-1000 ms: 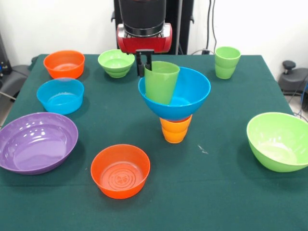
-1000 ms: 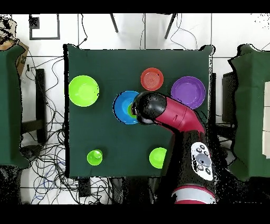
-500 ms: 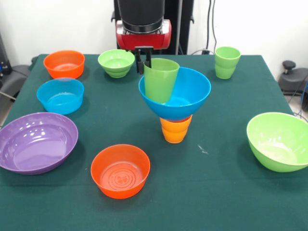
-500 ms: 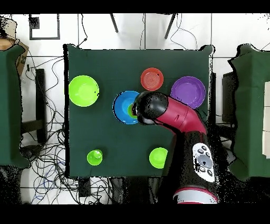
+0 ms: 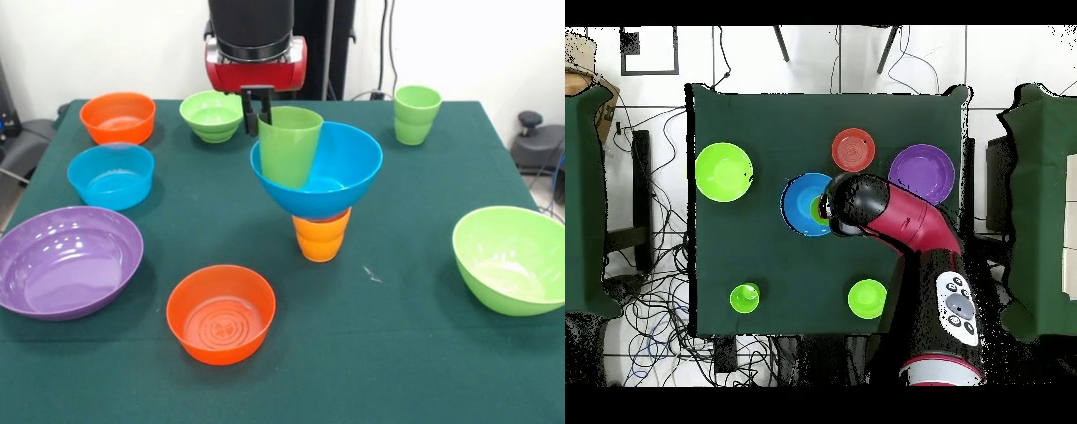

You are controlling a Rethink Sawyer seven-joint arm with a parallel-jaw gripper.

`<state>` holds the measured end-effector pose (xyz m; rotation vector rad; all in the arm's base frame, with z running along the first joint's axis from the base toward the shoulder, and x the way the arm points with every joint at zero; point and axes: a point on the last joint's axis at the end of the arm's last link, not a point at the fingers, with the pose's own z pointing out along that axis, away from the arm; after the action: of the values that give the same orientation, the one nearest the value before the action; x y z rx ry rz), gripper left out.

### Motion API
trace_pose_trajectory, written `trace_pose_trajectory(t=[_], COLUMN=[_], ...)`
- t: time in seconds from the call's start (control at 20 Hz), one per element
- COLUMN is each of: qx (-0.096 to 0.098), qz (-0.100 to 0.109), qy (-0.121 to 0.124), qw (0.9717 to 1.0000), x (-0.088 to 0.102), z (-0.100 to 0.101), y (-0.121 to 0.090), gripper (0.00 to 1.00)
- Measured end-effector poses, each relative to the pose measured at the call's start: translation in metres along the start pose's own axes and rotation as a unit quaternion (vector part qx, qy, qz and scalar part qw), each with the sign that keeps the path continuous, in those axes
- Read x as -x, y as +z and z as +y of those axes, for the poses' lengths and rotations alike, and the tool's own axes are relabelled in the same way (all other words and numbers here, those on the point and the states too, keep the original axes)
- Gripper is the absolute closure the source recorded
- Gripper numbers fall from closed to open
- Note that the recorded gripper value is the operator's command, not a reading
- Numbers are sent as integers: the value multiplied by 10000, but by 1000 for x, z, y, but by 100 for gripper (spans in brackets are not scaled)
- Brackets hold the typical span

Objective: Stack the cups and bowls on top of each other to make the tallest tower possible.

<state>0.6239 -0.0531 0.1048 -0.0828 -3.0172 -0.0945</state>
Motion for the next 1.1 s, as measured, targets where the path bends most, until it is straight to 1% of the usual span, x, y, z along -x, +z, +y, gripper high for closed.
trace_pose_trajectory(t=[0.4,0.85,1.0,1.1], qx=[32,18,-79,-204], qz=[-1,15,69,132], qy=[45,25,-45,-143], qw=[10000,10000,9999,9996], x=[0,0,-3,-5], z=[-5,-3,0,4], y=[1,1,0,-2], gripper=[100,100,100,100])
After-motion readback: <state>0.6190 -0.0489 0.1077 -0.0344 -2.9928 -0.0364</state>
